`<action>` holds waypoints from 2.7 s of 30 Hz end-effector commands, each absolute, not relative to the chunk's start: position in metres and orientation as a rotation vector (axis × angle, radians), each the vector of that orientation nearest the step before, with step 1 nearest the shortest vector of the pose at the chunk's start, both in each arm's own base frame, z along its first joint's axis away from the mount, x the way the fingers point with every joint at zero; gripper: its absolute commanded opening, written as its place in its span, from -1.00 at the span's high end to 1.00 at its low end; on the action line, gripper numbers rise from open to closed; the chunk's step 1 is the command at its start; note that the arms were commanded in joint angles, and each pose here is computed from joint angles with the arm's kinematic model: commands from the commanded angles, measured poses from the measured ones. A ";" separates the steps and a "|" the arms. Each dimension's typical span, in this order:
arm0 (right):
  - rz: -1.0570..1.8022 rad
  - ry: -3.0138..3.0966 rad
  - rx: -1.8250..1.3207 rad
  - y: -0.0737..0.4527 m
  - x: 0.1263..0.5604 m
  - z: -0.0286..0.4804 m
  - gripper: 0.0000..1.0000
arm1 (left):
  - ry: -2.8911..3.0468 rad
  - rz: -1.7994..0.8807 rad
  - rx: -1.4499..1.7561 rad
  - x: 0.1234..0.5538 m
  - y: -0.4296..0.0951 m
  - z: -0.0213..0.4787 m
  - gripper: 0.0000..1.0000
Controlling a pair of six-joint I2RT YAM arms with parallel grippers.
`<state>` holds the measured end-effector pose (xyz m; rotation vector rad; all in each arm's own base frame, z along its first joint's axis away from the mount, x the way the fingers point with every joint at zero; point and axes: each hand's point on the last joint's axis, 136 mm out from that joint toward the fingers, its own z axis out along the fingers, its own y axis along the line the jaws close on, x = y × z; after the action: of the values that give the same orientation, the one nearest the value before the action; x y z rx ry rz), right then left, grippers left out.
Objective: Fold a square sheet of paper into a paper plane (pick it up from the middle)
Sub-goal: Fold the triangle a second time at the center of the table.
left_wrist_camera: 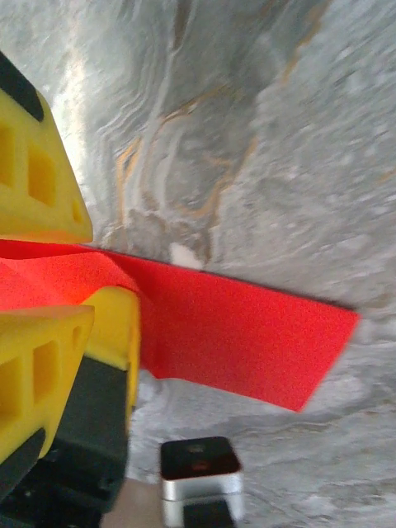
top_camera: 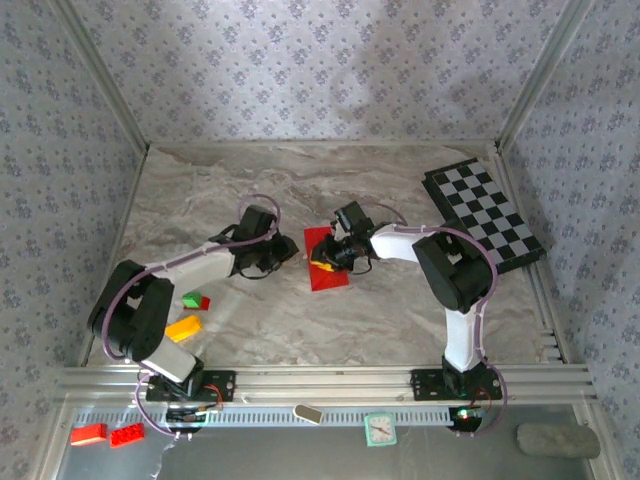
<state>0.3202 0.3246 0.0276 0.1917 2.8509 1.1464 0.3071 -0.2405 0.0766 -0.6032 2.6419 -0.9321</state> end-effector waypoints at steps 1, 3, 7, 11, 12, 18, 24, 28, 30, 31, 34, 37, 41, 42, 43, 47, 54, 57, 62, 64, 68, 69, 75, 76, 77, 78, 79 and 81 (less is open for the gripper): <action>1.011 2.950 0.256 0.308 0.310 0.000 0.62 | 2.671 -1.043 -0.559 0.291 -0.259 0.080 0.55; 0.987 2.961 0.258 0.306 0.309 -0.003 0.74 | 2.700 -1.091 -0.524 0.283 -0.270 0.078 0.60; 0.955 2.979 0.256 0.303 0.307 -0.006 0.88 | 2.761 -1.151 -0.458 0.269 -0.290 0.073 0.69; 0.940 2.984 0.258 0.302 0.306 -0.007 0.93 | 2.812 -1.168 -0.421 0.261 -0.300 0.067 0.77; 0.938 2.984 0.257 0.302 0.306 -0.007 0.95 | 2.825 -1.170 -0.410 0.260 -0.302 0.065 0.78; 0.928 2.986 0.260 0.301 0.306 -0.008 0.98 | 2.863 -1.170 -0.374 0.256 -0.311 0.058 0.80; 0.925 2.989 0.262 0.302 0.305 -0.009 1.00 | 2.880 -1.153 -0.357 0.257 -0.313 0.052 0.80; 0.920 2.994 0.268 0.301 0.304 -0.010 1.00 | 2.887 -1.143 -0.349 0.259 -0.315 0.049 0.81; 0.915 2.999 0.269 0.300 0.303 -0.011 1.00 | 2.898 -1.129 -0.350 0.258 -0.314 0.045 0.81; 0.913 2.998 0.272 0.300 0.303 -0.011 1.00 | 2.907 -1.115 -0.353 0.258 -0.313 0.043 0.81; 0.908 3.001 0.277 0.299 0.303 -0.012 1.00 | 2.928 -1.083 -0.362 0.255 -0.309 0.036 0.81; 0.903 3.005 0.282 0.298 0.303 -0.013 1.00 | 2.950 -1.054 -0.370 0.251 -0.304 0.029 0.81; 0.897 3.008 0.285 0.297 0.302 -0.014 1.00 | 2.975 -1.027 -0.371 0.244 -0.299 0.023 0.82; 0.897 3.008 0.285 0.297 0.302 -0.014 1.00 | 2.982 -1.020 -0.373 0.243 -0.298 0.022 0.81; 0.897 3.008 0.285 0.297 0.302 -0.014 1.00 | 2.985 -1.014 -0.370 0.242 -0.297 0.021 0.82; 0.895 3.009 0.287 0.296 0.302 -0.015 1.00 | 2.999 -0.997 -0.365 0.239 -0.295 0.019 0.82; 0.885 3.015 0.294 0.295 0.302 -0.017 1.00 | 3.018 -0.953 -0.355 0.235 -0.290 0.015 0.84; 0.882 3.016 0.296 0.294 0.302 -0.017 1.00 | 3.029 -0.935 -0.353 0.233 -0.288 0.012 0.85; 0.876 3.020 0.300 0.293 0.301 -0.018 1.00 | 3.041 -0.900 -0.350 0.231 -0.284 0.010 0.86; 0.877 3.019 0.302 0.292 0.302 -0.019 1.00 | 3.045 -0.881 -0.349 0.231 -0.282 0.010 0.87; 0.869 3.020 0.304 0.292 0.302 -0.019 1.00 | 3.049 -0.842 -0.348 0.231 -0.278 0.009 0.88; 0.868 3.021 0.305 0.291 0.302 -0.020 1.00 | 3.050 -0.837 -0.349 0.231 -0.277 0.009 0.88; 0.862 3.025 0.303 0.290 0.301 -0.021 1.00 | 3.056 -0.816 -0.353 0.230 -0.275 0.008 0.89; 0.863 3.025 0.302 0.290 0.301 -0.021 1.00 | 3.054 -0.817 -0.353 0.230 -0.275 0.008 0.89; 0.862 3.027 0.303 0.290 0.301 -0.021 1.00 | 3.055 -0.816 -0.350 0.230 -0.275 0.009 0.89; 0.863 3.026 0.303 0.291 0.301 -0.021 1.00 | 3.052 -0.820 -0.349 0.231 -0.276 0.010 0.89; 0.863 3.026 0.299 0.291 0.301 -0.021 1.00 | 3.043 -0.831 -0.342 0.232 -0.277 0.014 0.89; 0.863 3.025 0.300 0.291 0.301 -0.021 1.00 | 3.011 -0.867 -0.330 0.237 -0.281 0.023 0.89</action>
<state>0.3191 0.3183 0.0206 0.2145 2.8821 1.0815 0.2409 -0.2872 0.0202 -0.3429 2.9948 -0.9234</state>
